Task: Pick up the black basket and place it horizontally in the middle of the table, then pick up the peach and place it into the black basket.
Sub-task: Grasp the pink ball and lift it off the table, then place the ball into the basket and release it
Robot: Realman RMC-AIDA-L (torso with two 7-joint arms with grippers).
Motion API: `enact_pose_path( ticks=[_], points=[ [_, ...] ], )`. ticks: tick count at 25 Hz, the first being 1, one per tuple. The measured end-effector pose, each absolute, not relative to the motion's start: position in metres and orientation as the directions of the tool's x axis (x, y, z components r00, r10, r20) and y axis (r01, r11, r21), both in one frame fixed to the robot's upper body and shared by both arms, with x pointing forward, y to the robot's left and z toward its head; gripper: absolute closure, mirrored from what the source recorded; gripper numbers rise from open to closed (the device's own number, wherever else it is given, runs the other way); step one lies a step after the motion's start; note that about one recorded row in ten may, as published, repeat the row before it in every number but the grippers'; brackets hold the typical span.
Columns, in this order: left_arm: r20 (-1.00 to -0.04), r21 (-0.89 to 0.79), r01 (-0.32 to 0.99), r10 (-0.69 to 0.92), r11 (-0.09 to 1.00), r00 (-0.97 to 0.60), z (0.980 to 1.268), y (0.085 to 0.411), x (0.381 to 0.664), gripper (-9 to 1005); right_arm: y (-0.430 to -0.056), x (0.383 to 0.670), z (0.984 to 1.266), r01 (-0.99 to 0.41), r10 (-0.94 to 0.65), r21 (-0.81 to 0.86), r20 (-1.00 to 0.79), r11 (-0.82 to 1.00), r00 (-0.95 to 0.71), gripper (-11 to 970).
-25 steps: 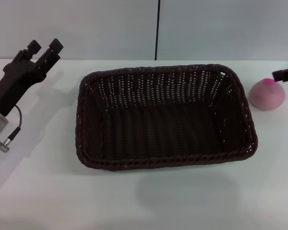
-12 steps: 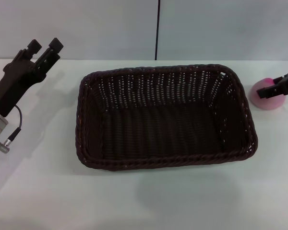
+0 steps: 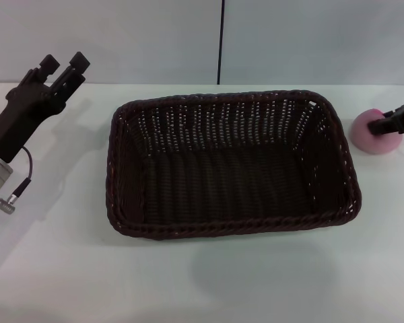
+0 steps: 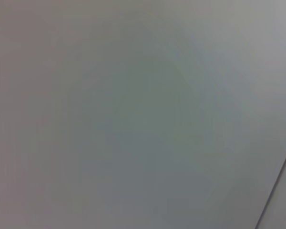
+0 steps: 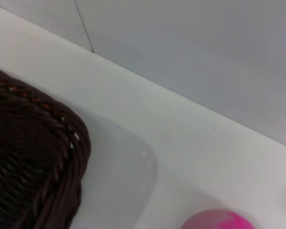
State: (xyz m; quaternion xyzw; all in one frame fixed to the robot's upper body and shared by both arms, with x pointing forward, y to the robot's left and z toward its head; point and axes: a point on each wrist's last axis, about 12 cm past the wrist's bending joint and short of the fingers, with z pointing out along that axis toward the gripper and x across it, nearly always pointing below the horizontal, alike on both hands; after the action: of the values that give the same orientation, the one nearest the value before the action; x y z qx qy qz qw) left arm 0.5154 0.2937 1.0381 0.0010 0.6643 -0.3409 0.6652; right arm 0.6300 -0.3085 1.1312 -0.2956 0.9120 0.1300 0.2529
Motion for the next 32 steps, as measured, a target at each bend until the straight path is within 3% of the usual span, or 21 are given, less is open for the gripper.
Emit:
enact_pose_path(
  ticks=[8, 13, 19, 21, 23, 25, 32],
  points=[
    [-0.885, -0.450, 0.455, -0.451, 0.768, -0.114, 1.039, 0.293, 0.517, 200, -0.317, 0.631, 1.139, -0.573, -0.421, 0.099, -0.580, 0.814, -0.698, 727],
    [-0.885, -0.451, 0.455, -0.452, 0.768, -0.113, 1.039, 0.293, 0.518, 200, -0.325, 0.627, 1.164, -0.542, -0.258, 0.178, -0.732, 0.821, -0.631, 817],
    [-0.884, -0.451, 0.455, -0.453, 0.768, -0.113, 1.039, 0.293, 0.518, 201, -0.306, 0.606, 1.208, -0.713, -0.073, 0.291, -0.899, 0.639, -0.432, 873],
    [-0.886, -0.449, 0.451, -0.451, 0.771, -0.110, 1.039, 0.294, 0.517, 201, -0.301, 0.604, 1.212, -0.742, -0.075, 0.296, -0.904, 0.602, -0.421, 894],
    [-0.884, -0.451, 0.445, -0.456, 0.774, -0.104, 1.039, 0.296, 0.517, 201, -0.269, 0.603, 1.215, -0.829, -0.182, 0.294, -0.889, 0.475, -0.420, 913],
    [-0.884, -0.451, 0.442, -0.457, 0.775, -0.101, 1.039, 0.296, 0.516, 201, -0.261, 0.603, 1.212, -0.843, -0.228, 0.288, -0.877, 0.454, -0.422, 931],
    [-0.883, -0.452, 0.436, -0.458, 0.778, -0.098, 1.039, 0.298, 0.516, 201, -0.225, 0.607, 1.196, -0.874, -0.406, 0.286, -0.799, 0.393, -0.444, 895]
  ],
)
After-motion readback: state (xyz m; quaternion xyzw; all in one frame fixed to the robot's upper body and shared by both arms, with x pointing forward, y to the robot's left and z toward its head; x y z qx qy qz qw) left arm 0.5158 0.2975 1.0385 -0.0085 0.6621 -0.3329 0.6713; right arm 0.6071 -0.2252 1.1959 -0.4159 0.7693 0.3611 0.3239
